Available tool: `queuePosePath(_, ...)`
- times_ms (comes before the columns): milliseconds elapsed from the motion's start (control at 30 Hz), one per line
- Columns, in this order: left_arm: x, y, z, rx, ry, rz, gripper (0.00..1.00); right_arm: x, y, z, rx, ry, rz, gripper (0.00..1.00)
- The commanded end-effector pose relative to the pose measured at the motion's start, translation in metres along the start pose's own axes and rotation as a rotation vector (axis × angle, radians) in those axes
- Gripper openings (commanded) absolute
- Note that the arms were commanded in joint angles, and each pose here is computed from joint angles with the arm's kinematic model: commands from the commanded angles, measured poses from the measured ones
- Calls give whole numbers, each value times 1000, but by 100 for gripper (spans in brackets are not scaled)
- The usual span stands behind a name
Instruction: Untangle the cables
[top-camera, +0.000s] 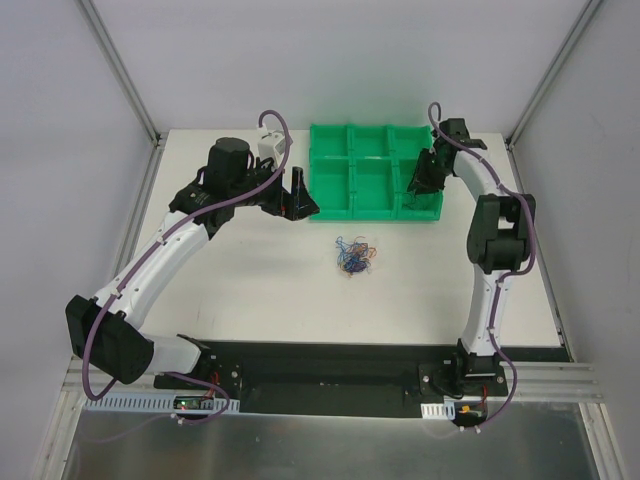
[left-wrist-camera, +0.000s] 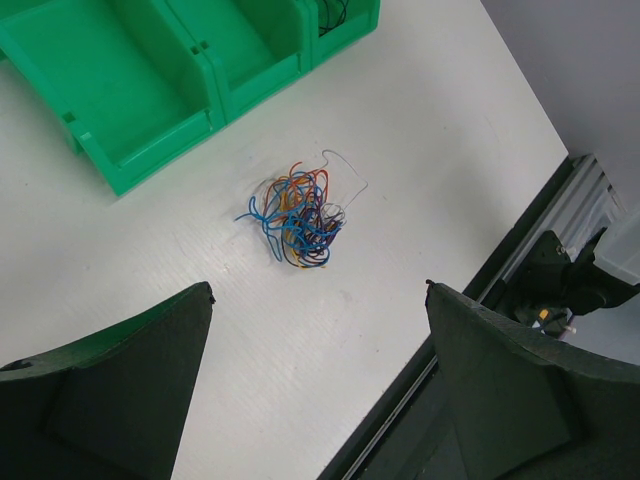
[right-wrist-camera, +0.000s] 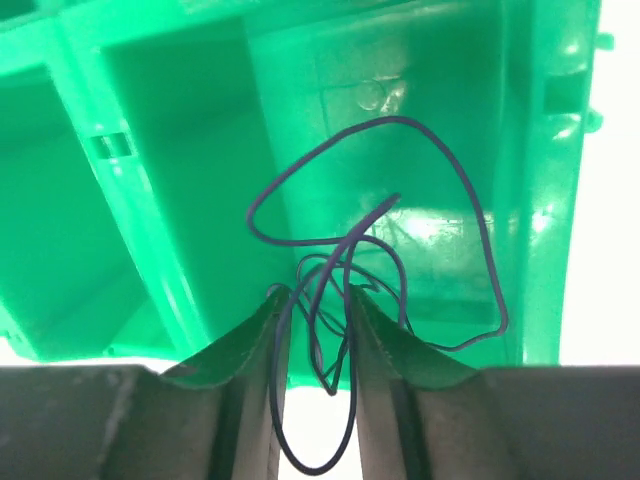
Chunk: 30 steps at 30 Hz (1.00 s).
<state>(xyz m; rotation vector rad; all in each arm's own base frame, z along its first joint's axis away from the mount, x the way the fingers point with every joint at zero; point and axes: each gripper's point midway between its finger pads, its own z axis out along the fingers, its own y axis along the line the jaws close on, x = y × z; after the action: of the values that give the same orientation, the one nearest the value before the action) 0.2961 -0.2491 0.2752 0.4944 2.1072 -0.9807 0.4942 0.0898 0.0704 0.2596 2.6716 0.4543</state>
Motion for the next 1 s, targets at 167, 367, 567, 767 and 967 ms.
queuePosePath(167, -7, -6, -2, 31, -23, 8, 87, -5, 12, -68, 142, -72, -130, 60)
queuePosePath(367, -4, -6, 2, 48, -7, -7, 87, 0, 3, -111, 303, -174, -229, 78)
queuePosePath(567, 4, 2, 13, 43, 26, -35, 87, -3, 16, -110, 214, -230, -234, 80)
queuePosePath(767, 7, 1, 16, 58, 40, -47, 87, -10, 19, -110, 203, -234, -214, 66)
queuePosePath(967, 18, 1, 30, 96, 80, -105, 86, 73, 89, -101, -75, -103, -302, 67)
